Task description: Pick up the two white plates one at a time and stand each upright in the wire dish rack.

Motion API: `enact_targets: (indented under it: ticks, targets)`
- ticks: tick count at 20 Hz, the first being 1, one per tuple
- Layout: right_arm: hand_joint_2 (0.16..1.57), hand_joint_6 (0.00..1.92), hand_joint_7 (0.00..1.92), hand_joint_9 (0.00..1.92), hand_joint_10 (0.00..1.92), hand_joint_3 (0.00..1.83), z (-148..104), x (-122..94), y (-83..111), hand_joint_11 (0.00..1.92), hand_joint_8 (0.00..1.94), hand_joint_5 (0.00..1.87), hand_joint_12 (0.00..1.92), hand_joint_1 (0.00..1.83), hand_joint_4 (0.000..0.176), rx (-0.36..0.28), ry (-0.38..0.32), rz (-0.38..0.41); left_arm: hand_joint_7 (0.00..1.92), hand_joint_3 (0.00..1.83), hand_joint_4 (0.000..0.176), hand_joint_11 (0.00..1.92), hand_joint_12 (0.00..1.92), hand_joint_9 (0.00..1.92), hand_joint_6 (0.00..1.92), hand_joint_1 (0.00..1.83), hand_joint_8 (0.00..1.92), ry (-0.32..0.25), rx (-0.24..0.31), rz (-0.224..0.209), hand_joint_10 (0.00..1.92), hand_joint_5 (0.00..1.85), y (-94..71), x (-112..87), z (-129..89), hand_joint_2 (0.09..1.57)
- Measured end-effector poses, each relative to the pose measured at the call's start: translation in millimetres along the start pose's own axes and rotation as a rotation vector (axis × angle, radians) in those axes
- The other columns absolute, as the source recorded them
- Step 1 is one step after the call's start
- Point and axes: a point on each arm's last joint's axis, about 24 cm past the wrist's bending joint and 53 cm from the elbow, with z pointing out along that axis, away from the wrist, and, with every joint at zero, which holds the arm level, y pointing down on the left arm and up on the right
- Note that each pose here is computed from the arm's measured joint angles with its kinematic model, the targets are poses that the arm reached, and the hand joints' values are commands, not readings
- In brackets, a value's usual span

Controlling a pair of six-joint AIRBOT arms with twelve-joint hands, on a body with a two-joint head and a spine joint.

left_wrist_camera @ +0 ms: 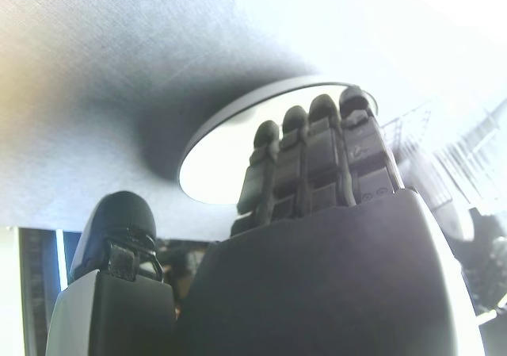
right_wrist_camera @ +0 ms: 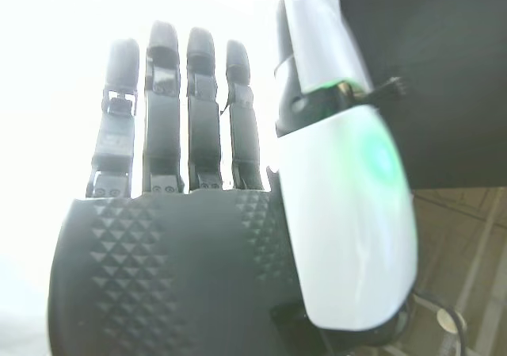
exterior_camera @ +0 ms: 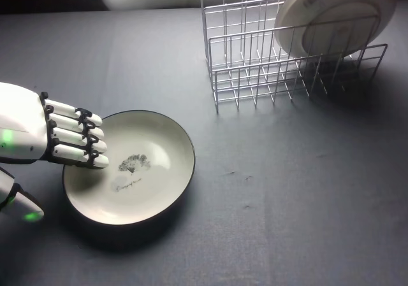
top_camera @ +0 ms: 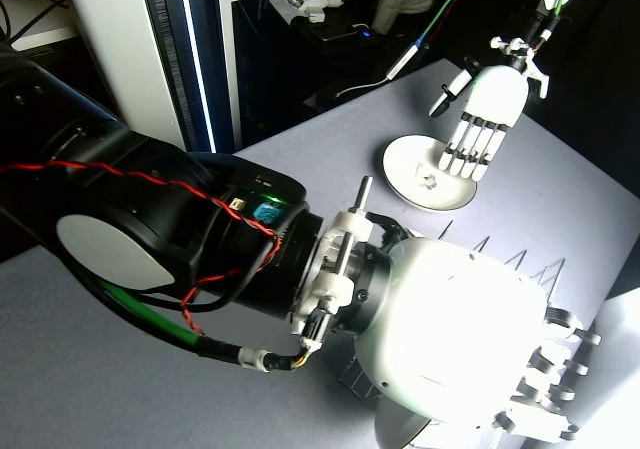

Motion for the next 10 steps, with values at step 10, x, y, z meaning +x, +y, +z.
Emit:
enact_targets:
  ticks: [10]
  targets:
    - [0.94, 0.00, 0.00, 0.00, 0.00, 0.00, -22.1, 85.0, 80.5, 0.00, 0.00, 0.04, 0.15, 1.27, 0.000, -0.282, 0.191, -0.327, 0.06, 0.00, 0.000, 0.00, 0.00, 0.02, 0.00, 0.00, 0.00, 0.001, -0.007, 0.001, 0.00, 0.05, 2.6, 0.8, -0.9, 1.24]
